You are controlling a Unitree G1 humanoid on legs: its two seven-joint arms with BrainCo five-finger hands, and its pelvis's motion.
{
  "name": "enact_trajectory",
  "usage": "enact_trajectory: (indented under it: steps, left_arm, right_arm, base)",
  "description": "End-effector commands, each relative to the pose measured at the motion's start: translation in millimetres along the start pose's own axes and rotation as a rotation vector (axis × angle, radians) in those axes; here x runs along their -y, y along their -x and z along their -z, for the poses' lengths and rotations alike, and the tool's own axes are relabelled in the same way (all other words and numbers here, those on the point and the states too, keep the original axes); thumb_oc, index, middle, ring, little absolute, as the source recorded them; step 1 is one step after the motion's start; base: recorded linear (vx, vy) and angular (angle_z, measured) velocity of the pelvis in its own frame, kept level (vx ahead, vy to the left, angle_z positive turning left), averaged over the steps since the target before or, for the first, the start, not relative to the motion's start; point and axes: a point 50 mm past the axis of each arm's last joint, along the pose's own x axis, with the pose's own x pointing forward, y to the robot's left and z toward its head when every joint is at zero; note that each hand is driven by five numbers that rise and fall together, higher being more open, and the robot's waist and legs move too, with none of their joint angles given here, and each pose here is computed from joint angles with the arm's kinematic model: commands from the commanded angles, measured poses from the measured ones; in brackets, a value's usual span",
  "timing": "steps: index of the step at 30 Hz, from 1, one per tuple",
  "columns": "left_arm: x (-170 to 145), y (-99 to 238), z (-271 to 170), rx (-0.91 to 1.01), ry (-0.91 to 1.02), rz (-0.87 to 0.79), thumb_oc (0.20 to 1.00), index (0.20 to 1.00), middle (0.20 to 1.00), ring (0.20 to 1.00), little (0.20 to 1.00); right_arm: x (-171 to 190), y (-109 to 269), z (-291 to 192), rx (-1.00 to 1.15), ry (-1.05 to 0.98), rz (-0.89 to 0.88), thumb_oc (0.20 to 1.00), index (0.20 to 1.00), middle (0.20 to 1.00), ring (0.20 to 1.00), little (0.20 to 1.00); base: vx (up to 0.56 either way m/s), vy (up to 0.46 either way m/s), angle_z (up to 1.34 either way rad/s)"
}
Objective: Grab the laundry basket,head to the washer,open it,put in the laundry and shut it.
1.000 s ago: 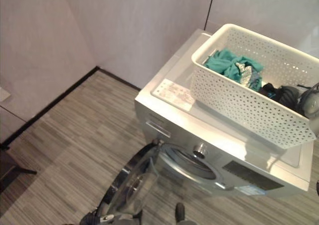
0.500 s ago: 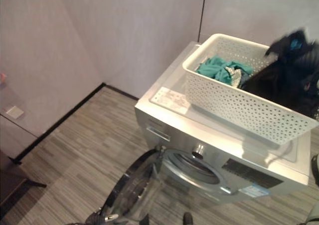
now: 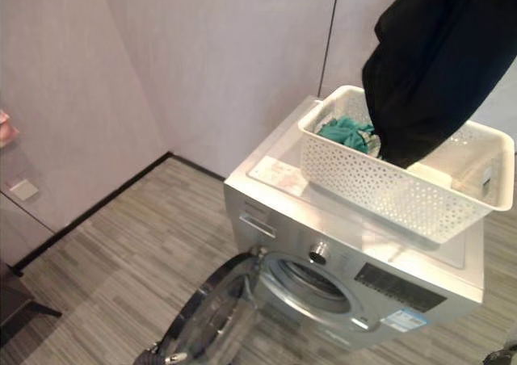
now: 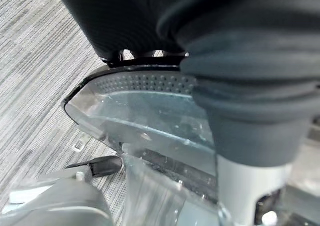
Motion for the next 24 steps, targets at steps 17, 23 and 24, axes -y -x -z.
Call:
enact_trajectory:
  steps: [17, 23, 24]
  left_arm:
    - [21.7, -6.6, -52.4, 0.165, -0.075, 0.013, 1.0, 1.0, 1.0, 1.0, 1.0]
    - [17.6, -6.1, -47.4, 0.157, -0.045, -0.007, 1.0, 1.0, 1.0, 1.0, 1.0]
    - [18.3, -6.0, -46.8, 0.156, -0.047, -0.006, 1.0, 1.0, 1.0, 1.0, 1.0]
  right_arm:
    - [162.0, -4.9, -43.1, 0.108, 0.31, 0.742, 0.2, 0.2, 0.2, 0.2, 0.2]
    - [179.7, 2.1, -34.4, 0.075, 0.369, 0.776, 0.2, 0.2, 0.2, 0.2, 0.2]
    - [180.3, 3.1, -34.1, 0.08, 0.386, 0.773, 0.2, 0.2, 0.2, 0.2, 0.2]
  base:
    - [0.0, 0.019, -0.05]
    - [0.0, 0.003, -0.02]
    - [0.0, 0.0, 0.0]
